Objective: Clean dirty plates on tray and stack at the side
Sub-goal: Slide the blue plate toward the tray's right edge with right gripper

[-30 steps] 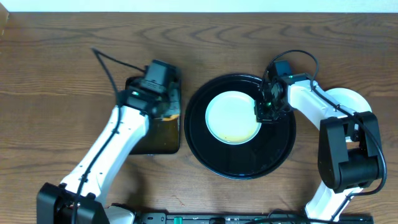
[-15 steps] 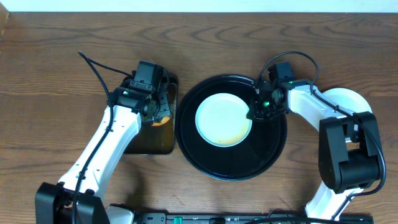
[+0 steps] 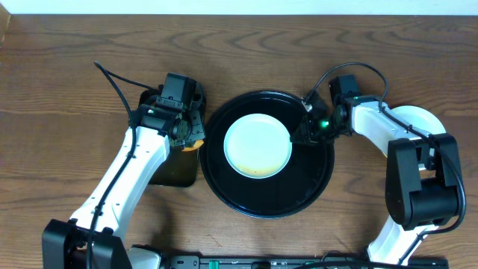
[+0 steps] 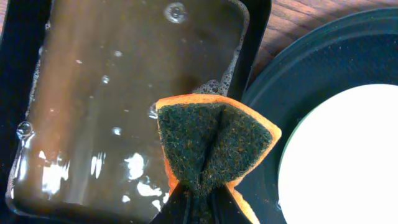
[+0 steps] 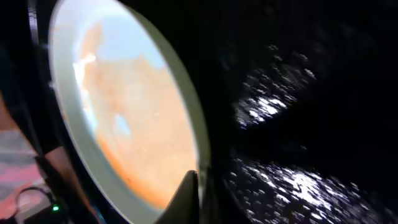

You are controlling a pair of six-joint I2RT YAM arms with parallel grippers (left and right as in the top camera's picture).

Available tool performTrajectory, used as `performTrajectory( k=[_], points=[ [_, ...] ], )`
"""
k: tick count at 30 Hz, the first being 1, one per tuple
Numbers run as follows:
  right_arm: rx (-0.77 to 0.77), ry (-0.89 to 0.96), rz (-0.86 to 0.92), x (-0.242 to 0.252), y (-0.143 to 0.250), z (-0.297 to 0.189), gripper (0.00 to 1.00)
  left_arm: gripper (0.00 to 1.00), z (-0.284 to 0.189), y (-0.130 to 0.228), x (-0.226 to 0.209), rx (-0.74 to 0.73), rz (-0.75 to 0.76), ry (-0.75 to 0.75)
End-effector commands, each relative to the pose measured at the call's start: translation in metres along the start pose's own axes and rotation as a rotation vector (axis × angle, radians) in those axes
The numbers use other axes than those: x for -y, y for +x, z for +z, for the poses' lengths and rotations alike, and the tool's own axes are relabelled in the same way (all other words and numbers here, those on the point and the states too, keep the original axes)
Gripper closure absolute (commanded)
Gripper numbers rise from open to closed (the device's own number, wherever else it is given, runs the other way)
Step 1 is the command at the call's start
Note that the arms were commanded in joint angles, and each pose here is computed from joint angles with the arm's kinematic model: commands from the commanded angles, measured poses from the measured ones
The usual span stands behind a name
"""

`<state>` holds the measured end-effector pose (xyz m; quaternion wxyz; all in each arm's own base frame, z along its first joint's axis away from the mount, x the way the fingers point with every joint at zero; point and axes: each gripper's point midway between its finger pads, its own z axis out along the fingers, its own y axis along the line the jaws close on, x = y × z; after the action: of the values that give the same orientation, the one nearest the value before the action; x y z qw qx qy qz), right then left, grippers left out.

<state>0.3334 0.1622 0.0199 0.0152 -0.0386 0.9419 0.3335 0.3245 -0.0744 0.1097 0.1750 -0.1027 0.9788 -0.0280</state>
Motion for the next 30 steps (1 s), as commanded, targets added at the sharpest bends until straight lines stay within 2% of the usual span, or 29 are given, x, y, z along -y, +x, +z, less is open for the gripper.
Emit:
performTrajectory(
  k=[1,10,17,30],
  points=[
    [-0.029,0.074,0.009,0.007,0.007,0.008,0.87,0.92,-0.002,0.000,-0.001,0.006,0.002,0.000],
    [-0.058,0.255,0.006,0.015,0.019,0.021,0.86,0.92,-0.002,0.000,-0.001,0.006,0.003,0.000],
    [-0.062,0.238,0.002,0.011,0.019,0.022,0.92,0.92,-0.002,0.000,-0.001,0.006,0.003,0.000],
    [-0.037,0.147,-0.060,-0.012,0.011,0.014,0.81,0.92,-0.002,0.000,-0.001,0.006,0.002,0.000]
  ],
)
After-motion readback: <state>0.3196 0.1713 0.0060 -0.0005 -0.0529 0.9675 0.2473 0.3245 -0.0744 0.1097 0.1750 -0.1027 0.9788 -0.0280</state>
